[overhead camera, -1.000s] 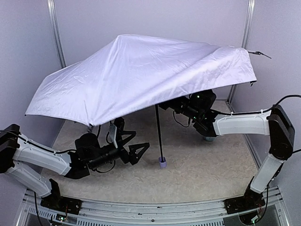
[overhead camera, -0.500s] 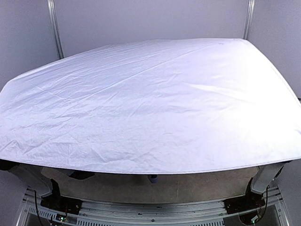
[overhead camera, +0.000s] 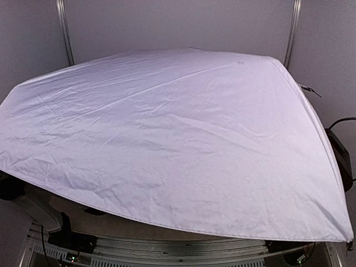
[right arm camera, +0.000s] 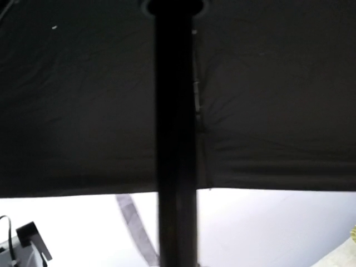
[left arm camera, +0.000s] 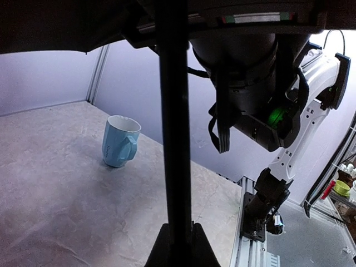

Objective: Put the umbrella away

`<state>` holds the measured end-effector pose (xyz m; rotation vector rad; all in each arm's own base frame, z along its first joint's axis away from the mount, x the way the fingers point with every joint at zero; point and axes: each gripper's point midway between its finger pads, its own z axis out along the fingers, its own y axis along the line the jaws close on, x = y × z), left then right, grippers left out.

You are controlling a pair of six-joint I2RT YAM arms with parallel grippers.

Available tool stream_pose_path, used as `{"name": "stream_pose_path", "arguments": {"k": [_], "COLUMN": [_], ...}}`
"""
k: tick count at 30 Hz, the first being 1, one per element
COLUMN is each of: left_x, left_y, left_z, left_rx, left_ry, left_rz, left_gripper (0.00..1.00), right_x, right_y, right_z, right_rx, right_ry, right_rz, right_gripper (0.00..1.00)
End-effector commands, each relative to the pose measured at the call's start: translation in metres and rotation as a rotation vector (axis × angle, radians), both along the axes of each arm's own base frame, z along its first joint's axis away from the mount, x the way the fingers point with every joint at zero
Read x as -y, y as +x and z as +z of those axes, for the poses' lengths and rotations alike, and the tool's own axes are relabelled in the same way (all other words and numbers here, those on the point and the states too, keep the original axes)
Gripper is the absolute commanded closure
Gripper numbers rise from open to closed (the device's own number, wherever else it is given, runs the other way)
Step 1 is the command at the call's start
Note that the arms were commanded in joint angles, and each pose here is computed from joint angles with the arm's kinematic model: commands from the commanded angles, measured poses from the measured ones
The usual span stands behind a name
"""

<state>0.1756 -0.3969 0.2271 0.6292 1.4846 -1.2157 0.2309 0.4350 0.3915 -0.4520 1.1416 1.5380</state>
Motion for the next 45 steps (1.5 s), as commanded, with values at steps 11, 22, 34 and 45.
{"name": "stream_pose_path", "arguments": {"k": [11, 22, 34, 45], "left_x": [-0.001, 0.007, 0.006, 0.014], "left_y": [-0.003, -0.004, -0.001, -0.004], "left_z": [0.022, 0.032, 0.037, 0.053], "left_rx": [-0.044, -0.062, -0.035, 0.007], "left_ry": [-0.073, -0.105, -0.09, -0.115], "left_rz": [0.042, 0.025, 0.052, 0.019], "left_gripper": [1.0, 1.0, 1.0, 1.0], "right_x": [0.041, 0.059, 0.054, 0.036], "right_y": [0.001, 0.011, 0.036, 0.05], "right_z": [0.038, 0.063, 0.083, 0.073], "right_rx": [-0.066, -0.049, -0.021, -0.079], "right_ry": [0.126, 0.184, 0.22, 0.224], "right_rz": [-0.103, -0.132, -0.101, -0.077], "right_gripper": [0.42, 0.04, 0.38, 0.42]}}
